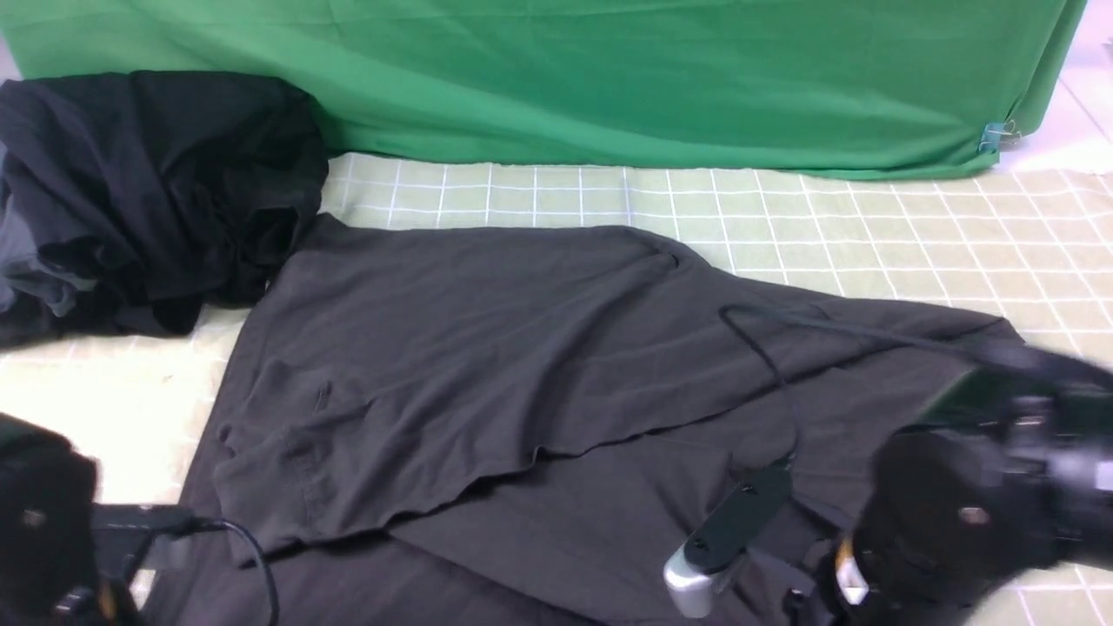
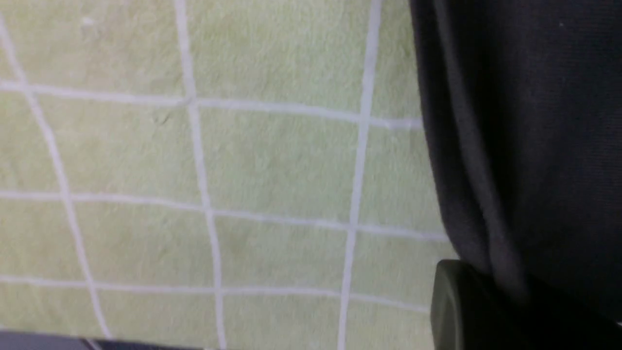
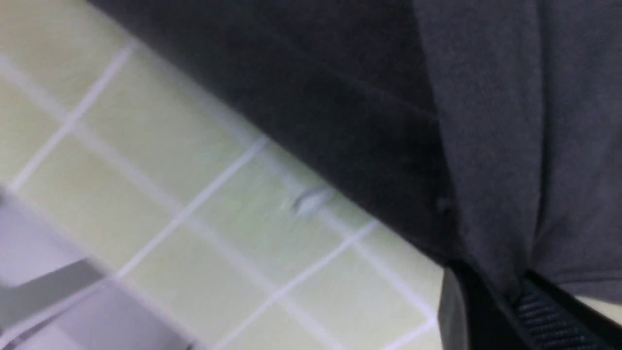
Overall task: Fold a long-sleeved shirt over a green coffee tablecloth.
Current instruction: 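Fold the black garment in half by bringing its near edge over to the far edge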
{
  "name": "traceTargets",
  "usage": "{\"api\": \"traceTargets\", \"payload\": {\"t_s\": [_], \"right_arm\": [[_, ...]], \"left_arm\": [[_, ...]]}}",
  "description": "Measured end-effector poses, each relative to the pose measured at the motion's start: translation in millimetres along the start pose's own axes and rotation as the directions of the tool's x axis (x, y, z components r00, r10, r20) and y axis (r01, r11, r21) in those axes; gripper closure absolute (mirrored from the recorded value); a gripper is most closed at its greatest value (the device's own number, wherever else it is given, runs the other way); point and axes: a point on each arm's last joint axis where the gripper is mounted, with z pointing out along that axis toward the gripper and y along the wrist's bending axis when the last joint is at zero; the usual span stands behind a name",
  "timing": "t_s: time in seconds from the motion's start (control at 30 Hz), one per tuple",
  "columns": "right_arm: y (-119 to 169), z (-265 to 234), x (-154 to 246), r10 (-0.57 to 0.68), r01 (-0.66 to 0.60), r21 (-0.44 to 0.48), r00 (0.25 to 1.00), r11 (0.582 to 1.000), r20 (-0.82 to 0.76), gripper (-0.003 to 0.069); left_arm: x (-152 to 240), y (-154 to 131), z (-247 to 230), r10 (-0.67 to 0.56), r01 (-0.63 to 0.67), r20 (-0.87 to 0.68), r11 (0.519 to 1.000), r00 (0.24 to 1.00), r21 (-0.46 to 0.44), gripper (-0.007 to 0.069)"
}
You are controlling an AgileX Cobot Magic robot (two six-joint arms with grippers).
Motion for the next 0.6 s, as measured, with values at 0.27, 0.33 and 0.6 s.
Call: {"api": "traceTargets", "payload": {"t_s": [0.27,0.33,0.6], "right_arm": [[2.2,-59.3,13.0,-0.016,0.013,0.024,0.990,1.000,0.137,0.0634],[-4.9,-71.4,5.8,-0.007,-0.001,0.047,0.985,0.999,0.173,0.0634],[-77.2,-111.6,-58.7,0.047,-0.102,0.145,0.940,0.984,0.339,0.0634]], "left_arm": [[-3.2,9.8,-77.3,0.003,-0.011,0.262,0.999,0.965,0.030,0.0601],[-16.1,10.8,-93.0,-0.019,0.009,0.306,0.999,0.952,0.034,0.0601],[-135.5,23.5,-131.3,-0.136,0.086,0.420,0.987,0.897,0.136,0.0601]]}}
